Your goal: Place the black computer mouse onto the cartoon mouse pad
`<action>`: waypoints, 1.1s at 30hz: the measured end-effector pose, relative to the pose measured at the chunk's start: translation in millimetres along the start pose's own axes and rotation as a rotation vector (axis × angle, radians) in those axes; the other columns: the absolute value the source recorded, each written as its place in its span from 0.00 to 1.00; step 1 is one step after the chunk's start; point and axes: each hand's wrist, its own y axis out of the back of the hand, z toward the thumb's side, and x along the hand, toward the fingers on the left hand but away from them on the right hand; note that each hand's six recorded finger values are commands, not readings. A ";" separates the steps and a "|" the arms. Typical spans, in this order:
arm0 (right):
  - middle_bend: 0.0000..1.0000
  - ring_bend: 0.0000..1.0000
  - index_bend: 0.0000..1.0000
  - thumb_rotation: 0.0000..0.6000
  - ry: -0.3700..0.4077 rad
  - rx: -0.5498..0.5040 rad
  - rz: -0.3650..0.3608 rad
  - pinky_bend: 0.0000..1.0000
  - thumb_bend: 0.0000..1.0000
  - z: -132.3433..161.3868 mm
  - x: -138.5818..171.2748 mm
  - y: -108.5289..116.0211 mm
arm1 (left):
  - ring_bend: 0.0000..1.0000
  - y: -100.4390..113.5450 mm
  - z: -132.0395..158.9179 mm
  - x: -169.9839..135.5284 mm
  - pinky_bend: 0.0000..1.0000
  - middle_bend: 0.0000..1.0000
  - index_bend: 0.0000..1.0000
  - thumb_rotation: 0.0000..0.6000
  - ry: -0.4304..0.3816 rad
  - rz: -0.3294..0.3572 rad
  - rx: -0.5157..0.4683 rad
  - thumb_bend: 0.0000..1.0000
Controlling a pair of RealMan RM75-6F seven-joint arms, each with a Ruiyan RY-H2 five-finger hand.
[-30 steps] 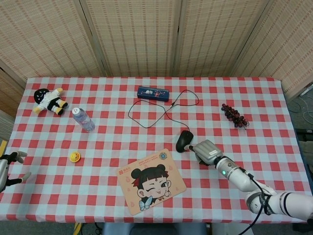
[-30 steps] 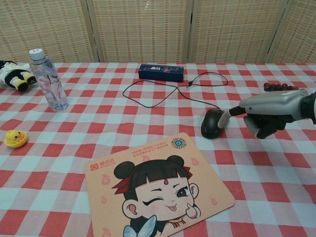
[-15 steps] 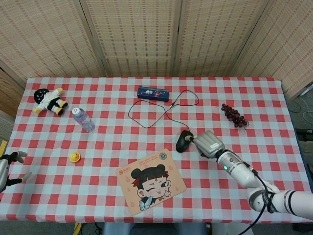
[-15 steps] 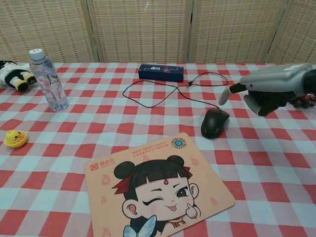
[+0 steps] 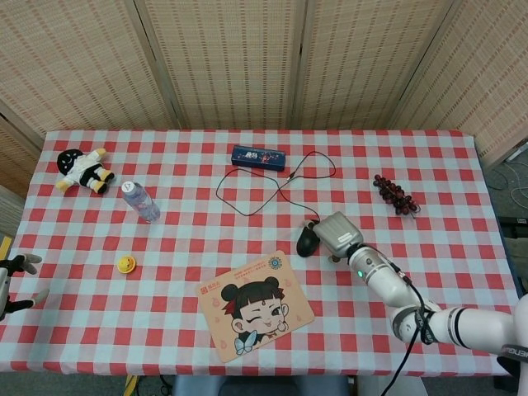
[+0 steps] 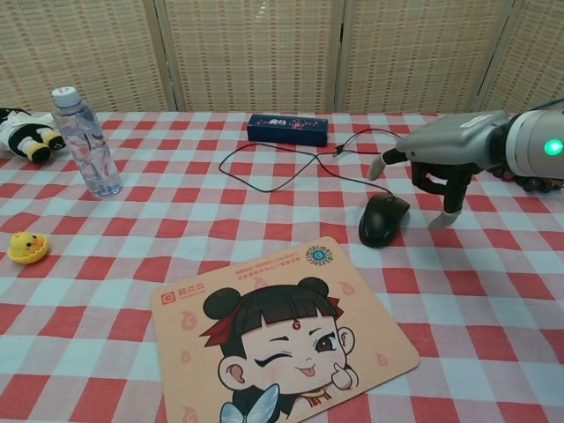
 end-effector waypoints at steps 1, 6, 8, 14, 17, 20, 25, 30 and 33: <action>0.90 0.85 0.15 1.00 0.001 0.007 0.000 0.99 0.00 0.9 -1.9 0.6 | 0.41 0.0 -0.1 0.0 0.65 0.48 0.45 1.00 0.000 0.000 0.000 0.16; 0.95 0.90 0.15 1.00 0.012 0.038 0.003 1.00 0.00 6.7 -12.2 1.2 | 0.41 0.6 -0.9 -0.2 0.65 0.48 0.45 1.00 0.002 0.001 -0.003 0.16; 0.96 0.91 0.15 1.00 0.016 0.055 0.001 1.00 0.00 8.0 -15.5 1.0 | 0.41 1.1 -1.7 -0.3 0.65 0.48 0.45 1.00 0.004 0.003 -0.005 0.16; 0.97 0.92 0.16 1.00 0.016 0.129 -0.010 1.00 0.00 7.4 -26.5 -2.3 | 0.41 2.1 -3.5 -0.5 0.65 0.48 0.45 1.00 0.009 0.005 -0.010 0.16; 0.98 0.93 0.17 1.00 0.017 0.156 -0.015 1.00 0.00 7.3 -31.6 -4.6 | 0.41 2.1 -3.5 -0.4 0.65 0.48 0.45 1.00 0.008 0.004 -0.010 0.16; 0.98 0.93 0.18 1.00 0.022 0.171 -0.017 1.00 0.00 7.9 -35.5 -7.2 | 0.41 2.0 -3.4 -0.3 0.65 0.48 0.45 1.00 0.007 0.004 -0.009 0.16; 0.98 0.94 0.19 1.00 0.034 0.166 -0.014 1.00 0.00 10.8 -40.5 -11.7 | 0.41 1.7 -3.4 -0.2 0.65 0.48 0.45 1.00 0.008 0.003 -0.008 0.16; 0.98 0.94 0.20 1.00 0.037 0.173 -0.018 1.00 0.00 12.0 -44.7 -14.6 | 0.41 1.9 -4.0 -0.5 0.65 0.48 0.45 1.00 0.010 0.003 -0.010 0.16; 0.98 0.94 0.21 1.00 0.033 0.175 -0.022 1.00 0.00 12.0 -47.3 -15.5 | 0.41 1.8 -3.9 -0.6 0.65 0.48 0.45 1.00 0.009 0.003 -0.009 0.16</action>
